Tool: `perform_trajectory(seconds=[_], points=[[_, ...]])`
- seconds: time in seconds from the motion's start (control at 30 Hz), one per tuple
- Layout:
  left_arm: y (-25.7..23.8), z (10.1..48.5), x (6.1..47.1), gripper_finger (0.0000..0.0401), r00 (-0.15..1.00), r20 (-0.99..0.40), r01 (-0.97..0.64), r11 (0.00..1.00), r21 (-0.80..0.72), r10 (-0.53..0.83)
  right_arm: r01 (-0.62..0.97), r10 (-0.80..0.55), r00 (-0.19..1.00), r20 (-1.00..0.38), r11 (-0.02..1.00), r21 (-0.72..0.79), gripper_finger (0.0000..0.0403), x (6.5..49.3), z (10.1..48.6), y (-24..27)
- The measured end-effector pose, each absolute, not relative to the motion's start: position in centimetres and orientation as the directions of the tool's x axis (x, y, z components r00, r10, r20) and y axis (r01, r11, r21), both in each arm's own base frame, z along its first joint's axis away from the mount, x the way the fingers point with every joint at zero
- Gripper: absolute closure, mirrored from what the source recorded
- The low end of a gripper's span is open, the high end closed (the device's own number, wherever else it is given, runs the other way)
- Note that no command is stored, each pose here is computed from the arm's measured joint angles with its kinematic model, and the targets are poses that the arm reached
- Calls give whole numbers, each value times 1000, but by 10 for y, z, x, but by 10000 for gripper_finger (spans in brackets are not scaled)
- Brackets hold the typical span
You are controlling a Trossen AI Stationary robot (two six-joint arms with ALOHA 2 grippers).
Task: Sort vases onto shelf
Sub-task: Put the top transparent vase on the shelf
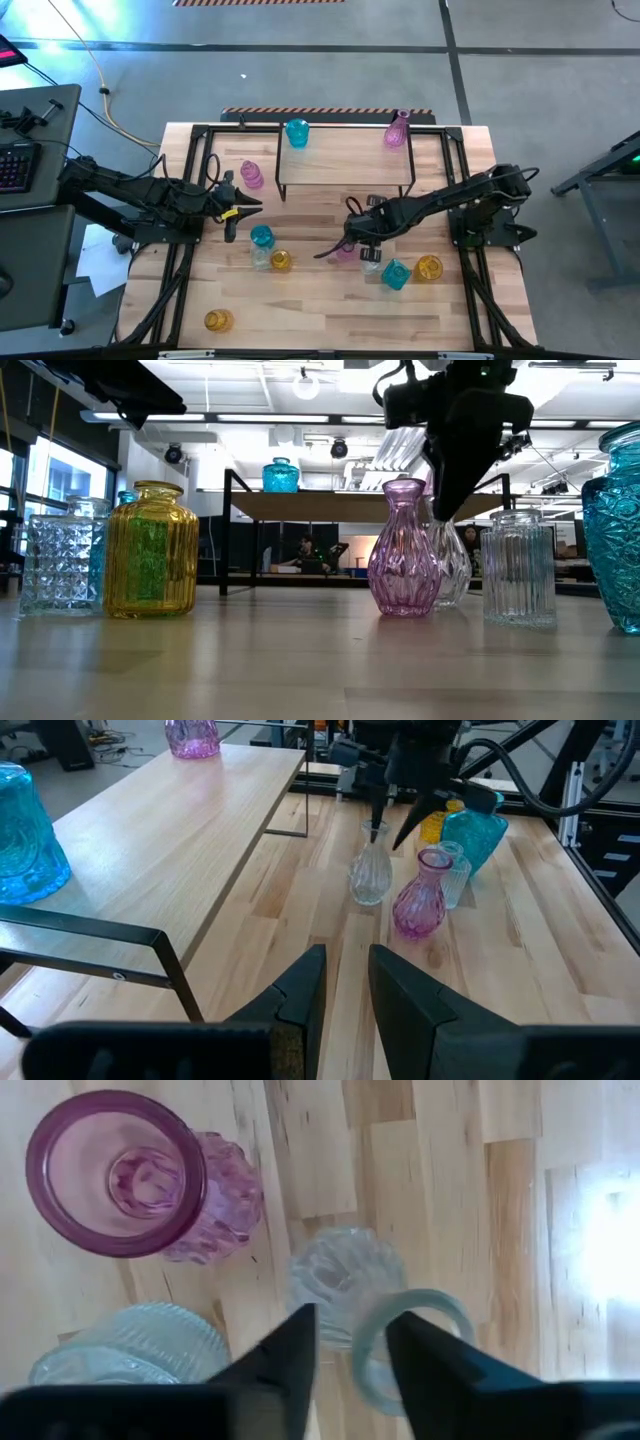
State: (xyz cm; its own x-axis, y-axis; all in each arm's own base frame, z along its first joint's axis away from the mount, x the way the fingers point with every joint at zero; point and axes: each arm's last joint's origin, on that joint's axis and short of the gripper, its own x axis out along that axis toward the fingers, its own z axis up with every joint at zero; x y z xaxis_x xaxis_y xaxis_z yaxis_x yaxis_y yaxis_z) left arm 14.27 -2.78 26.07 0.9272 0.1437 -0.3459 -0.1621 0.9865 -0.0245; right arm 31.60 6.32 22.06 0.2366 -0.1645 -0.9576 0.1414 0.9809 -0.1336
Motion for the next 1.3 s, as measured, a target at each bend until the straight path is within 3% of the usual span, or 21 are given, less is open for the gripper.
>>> perform_trajectory(seconds=[0.1, 0.17, 0.53, 0.73, 1.1, 1.3], points=[[-28, 261, 143, 329, 927, -346, -162, 986, -24, 144, 127, -167, 232, -958, 982, -140, 372, 316, 221, 63], [-28, 261, 143, 329, 927, -346, -162, 986, -24, 144, 117, -167, 223, -960, 983, -144, 391, 315, 220, 63], [-28, 261, 143, 329, 927, -346, -162, 986, -25, 144, 174, -141, 204, -969, 979, -106, 395, 303, 232, 61], [-28, 261, 143, 329, 927, -346, -162, 986, -24, 144, 202, -202, 209, -957, 966, -159, 398, 294, 271, 62], [-28, 261, 143, 329, 927, -346, -162, 986, -24, 144, 230, -351, 326, -878, 930, -287, 401, 279, 375, 61], [-28, 261, 143, 329, 928, -345, -163, 986, -26, 144, 239, -439, 343, -830, 896, -375, 401, 272, 406, 40]])
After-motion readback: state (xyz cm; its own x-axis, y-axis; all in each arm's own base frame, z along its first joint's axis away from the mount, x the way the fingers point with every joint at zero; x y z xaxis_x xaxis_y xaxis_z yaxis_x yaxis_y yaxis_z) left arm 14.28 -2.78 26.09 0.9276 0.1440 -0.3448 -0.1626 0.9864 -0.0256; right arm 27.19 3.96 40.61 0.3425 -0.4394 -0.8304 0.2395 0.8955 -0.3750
